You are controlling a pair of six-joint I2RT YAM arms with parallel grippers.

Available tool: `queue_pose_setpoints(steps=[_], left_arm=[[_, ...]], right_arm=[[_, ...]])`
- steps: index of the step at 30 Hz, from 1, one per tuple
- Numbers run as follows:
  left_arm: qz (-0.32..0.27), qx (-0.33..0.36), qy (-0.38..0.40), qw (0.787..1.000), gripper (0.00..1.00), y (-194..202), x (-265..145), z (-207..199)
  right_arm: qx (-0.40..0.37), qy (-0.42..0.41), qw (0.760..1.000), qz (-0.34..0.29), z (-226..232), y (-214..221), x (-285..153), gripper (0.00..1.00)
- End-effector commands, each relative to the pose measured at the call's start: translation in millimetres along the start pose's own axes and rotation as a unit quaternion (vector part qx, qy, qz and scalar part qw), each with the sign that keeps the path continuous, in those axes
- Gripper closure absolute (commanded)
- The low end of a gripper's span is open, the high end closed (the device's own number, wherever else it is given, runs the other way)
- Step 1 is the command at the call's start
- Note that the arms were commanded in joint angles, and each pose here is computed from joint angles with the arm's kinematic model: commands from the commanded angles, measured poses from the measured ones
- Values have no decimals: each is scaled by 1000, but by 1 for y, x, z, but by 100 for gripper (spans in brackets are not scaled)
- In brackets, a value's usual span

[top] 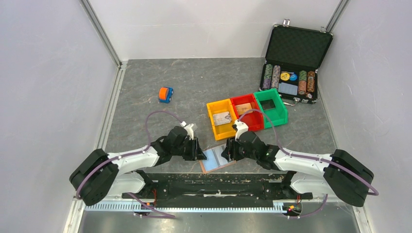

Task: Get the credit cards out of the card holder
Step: Remove the credit card from the card holder.

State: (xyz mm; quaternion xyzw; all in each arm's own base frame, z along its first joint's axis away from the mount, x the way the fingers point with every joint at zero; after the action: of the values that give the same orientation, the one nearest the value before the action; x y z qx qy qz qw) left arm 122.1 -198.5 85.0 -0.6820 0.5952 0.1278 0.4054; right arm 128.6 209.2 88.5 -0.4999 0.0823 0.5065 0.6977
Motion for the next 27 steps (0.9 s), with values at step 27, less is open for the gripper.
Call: queue_pose_setpoints(steps=[27], left_arm=[[4,-19,-13,1000,66,2,12,0]], right_arm=[[2,-43,999,-8,13,-6,4,55]])
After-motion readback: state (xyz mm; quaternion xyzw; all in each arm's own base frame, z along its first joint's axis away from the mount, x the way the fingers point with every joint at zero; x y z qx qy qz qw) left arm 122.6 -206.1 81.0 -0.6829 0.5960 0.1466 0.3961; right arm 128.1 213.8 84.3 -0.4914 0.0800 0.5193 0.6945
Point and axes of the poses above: each gripper's point midway between its finger pads, its own x axis out along the fingers, its own z axis along the line the jaws close on, y = z × x, the point moved 8 cm from there along -x, back along the fingers, and after that the axes turned 3 degrees about x, right-handed, at the moved point
